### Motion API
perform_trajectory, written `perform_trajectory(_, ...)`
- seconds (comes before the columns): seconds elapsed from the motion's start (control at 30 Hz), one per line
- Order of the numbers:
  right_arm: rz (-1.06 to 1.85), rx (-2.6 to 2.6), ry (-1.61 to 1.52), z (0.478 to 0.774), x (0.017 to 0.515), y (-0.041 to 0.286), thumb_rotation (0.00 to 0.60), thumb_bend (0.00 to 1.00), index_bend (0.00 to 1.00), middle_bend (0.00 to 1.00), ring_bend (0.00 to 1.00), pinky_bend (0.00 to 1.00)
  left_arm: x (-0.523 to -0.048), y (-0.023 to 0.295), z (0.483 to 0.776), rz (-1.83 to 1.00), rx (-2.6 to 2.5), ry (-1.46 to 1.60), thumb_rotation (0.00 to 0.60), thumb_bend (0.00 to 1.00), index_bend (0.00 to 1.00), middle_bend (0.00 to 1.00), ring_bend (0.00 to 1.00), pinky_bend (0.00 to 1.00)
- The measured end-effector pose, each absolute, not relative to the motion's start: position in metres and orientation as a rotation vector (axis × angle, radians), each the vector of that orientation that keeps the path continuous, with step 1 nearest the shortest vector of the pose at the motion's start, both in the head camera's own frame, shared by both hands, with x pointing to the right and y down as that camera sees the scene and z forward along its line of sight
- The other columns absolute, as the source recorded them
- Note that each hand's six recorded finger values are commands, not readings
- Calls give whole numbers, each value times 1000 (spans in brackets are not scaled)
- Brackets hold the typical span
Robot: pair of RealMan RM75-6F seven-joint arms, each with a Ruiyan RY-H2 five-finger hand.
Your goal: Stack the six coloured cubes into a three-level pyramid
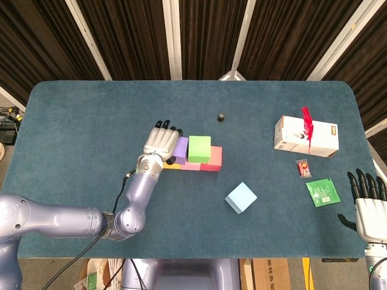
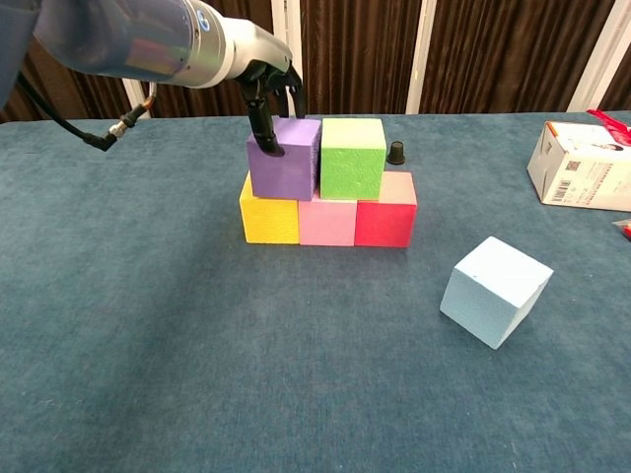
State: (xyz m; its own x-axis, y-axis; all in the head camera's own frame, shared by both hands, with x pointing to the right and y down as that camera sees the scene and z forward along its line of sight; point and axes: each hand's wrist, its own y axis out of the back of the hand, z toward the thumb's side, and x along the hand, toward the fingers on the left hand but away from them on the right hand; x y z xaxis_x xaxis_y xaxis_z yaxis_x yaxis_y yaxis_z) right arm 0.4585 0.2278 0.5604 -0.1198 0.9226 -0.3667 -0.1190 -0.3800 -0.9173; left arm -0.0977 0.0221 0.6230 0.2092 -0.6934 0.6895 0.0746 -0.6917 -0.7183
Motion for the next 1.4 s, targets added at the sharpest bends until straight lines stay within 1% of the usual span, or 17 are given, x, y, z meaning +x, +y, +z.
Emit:
perform_trajectory(0.57, 1625, -1319, -973, 560, 460, 227, 600, 129, 0, 27, 0, 0, -96, 22, 620, -1534, -1849, 585, 600, 380, 218, 168, 0, 0)
perform_trajectory(0.93, 1628, -1319, -981, 559, 461, 227, 600, 129, 0, 27, 0, 0, -93, 29, 619, -1518, -1844, 555, 600, 380, 180, 90, 0, 0)
perform_trajectory(1.13, 1628, -1324, -984, 559, 461, 227, 600, 129, 0, 27, 0, 0, -95, 30, 615, -1508, -1830, 553, 600, 380, 179, 124, 0, 0)
perform_trajectory(1.4, 1630, -1315, -994, 557, 462, 229, 600, 130, 0, 27, 0, 0, -99, 28, 620, -1532, -1814, 554, 600, 380, 176, 153, 0, 0)
